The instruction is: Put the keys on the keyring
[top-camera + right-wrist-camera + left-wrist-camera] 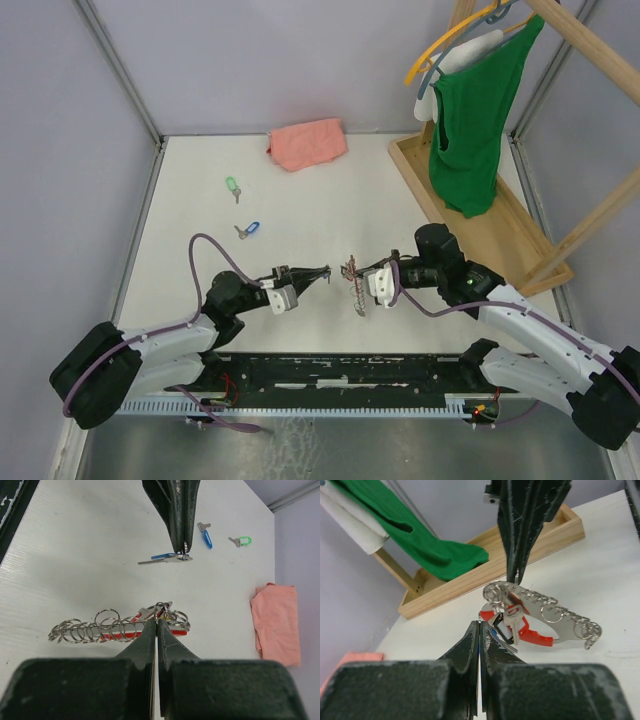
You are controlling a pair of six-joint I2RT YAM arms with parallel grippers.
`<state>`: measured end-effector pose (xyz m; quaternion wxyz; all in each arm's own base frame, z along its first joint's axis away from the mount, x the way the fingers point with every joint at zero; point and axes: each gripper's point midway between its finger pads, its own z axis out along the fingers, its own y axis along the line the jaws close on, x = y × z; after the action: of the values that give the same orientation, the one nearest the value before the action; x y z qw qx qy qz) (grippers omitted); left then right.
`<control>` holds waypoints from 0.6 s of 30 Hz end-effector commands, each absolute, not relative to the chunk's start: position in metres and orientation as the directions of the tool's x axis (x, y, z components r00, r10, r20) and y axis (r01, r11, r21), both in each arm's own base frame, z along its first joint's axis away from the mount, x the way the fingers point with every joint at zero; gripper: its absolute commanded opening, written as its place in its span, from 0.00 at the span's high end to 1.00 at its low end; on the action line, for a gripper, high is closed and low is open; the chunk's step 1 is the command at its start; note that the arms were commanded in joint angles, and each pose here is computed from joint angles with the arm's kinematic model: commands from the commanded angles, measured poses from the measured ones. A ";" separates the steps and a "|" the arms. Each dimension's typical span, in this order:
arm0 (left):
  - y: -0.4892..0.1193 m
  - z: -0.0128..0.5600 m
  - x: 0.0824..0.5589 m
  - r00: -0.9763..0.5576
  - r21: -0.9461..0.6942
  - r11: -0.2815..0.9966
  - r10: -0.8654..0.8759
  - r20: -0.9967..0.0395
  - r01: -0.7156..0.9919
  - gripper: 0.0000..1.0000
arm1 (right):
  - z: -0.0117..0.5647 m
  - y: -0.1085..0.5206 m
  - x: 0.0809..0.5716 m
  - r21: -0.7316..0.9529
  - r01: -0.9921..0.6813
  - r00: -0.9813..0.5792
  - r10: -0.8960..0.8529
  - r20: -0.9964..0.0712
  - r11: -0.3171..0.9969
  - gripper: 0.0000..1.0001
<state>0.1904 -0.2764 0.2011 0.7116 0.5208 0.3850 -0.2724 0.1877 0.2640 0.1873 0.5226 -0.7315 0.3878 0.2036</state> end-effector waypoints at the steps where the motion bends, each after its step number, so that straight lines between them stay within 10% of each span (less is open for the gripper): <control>1: -0.287 0.224 0.176 0.682 0.648 0.271 -0.044 -0.730 0.712 0.97 | 0.214 0.268 0.197 -0.659 -0.743 0.655 -0.330 -0.679 -0.119 0.99; 18: -0.315 0.216 0.168 0.713 0.692 0.210 -0.040 -0.700 0.691 0.97 | 0.205 0.268 0.198 -0.665 -0.736 0.650 -0.408 -0.642 -0.127 0.99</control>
<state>0.1634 -0.3076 0.1840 0.6852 0.5841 0.3323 -0.2810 0.1885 0.2600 0.1741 0.5007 -0.7379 0.4147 0.1812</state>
